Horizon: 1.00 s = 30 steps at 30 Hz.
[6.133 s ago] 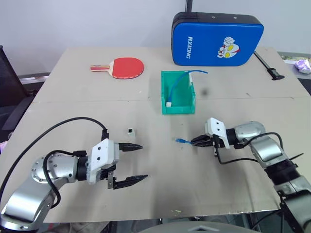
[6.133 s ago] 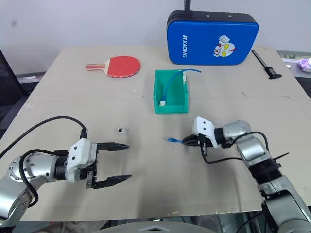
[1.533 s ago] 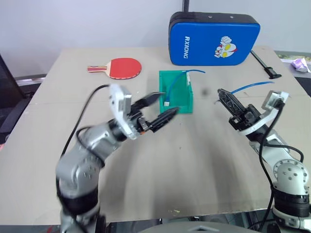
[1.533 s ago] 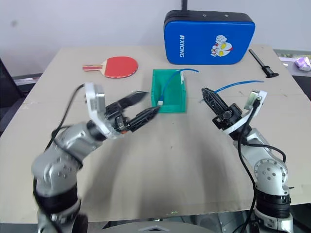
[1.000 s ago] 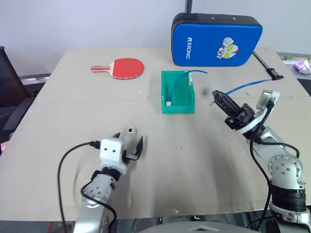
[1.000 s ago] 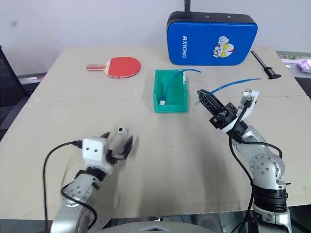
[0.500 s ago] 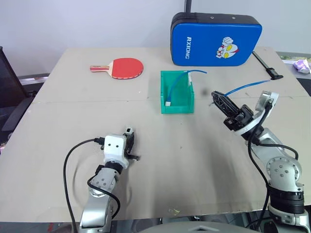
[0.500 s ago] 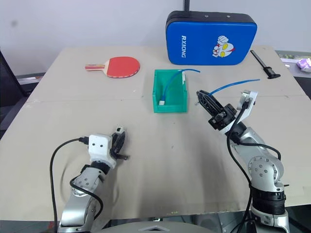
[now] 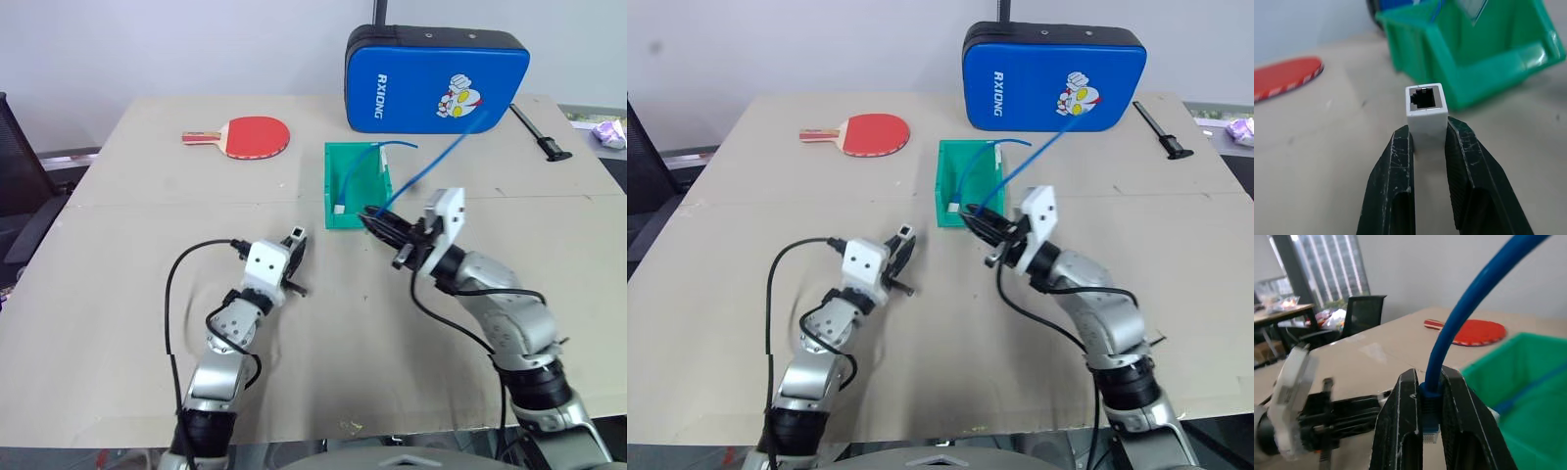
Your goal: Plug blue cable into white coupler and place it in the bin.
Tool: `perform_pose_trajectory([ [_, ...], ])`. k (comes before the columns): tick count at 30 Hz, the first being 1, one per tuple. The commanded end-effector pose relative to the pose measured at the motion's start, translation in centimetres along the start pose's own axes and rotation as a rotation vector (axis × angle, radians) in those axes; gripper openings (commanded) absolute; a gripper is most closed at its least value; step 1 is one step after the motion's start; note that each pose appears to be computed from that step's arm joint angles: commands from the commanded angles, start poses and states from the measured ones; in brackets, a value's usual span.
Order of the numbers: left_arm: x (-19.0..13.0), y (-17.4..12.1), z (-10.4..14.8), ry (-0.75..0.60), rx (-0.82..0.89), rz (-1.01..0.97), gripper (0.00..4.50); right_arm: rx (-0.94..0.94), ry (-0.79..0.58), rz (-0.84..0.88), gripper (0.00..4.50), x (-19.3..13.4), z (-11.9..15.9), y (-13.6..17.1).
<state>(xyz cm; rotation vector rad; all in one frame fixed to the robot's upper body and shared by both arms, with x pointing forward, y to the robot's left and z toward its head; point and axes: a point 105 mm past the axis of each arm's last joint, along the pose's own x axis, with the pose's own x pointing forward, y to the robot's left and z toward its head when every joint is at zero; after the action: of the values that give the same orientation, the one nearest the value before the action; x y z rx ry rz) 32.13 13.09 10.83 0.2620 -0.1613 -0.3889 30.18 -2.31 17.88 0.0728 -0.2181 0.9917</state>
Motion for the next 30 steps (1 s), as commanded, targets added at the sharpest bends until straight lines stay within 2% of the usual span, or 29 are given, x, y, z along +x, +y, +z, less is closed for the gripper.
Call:
perform_pose_trajectory([
  [1,1.9,-1.4,2.9,-0.113,0.026,-0.046,0.28,-0.145,-0.084,-0.016,0.00,3.1,1.7,0.1],
  [10,1.7,-2.6,3.7,-0.136,0.003,-0.032,0.28,-0.186,-0.076,-0.027,0.00,5.6,0.3,0.5],
  [22,1.3,-2.9,3.7,-0.132,0.008,-0.049,0.28,-0.213,0.004,-0.042,0.00,5.1,-1.9,0.1],
  [30,1.4,-2.9,3.8,-0.138,0.004,-0.085,0.28,-0.295,0.115,0.032,0.00,4.2,-4.2,0.4],
])
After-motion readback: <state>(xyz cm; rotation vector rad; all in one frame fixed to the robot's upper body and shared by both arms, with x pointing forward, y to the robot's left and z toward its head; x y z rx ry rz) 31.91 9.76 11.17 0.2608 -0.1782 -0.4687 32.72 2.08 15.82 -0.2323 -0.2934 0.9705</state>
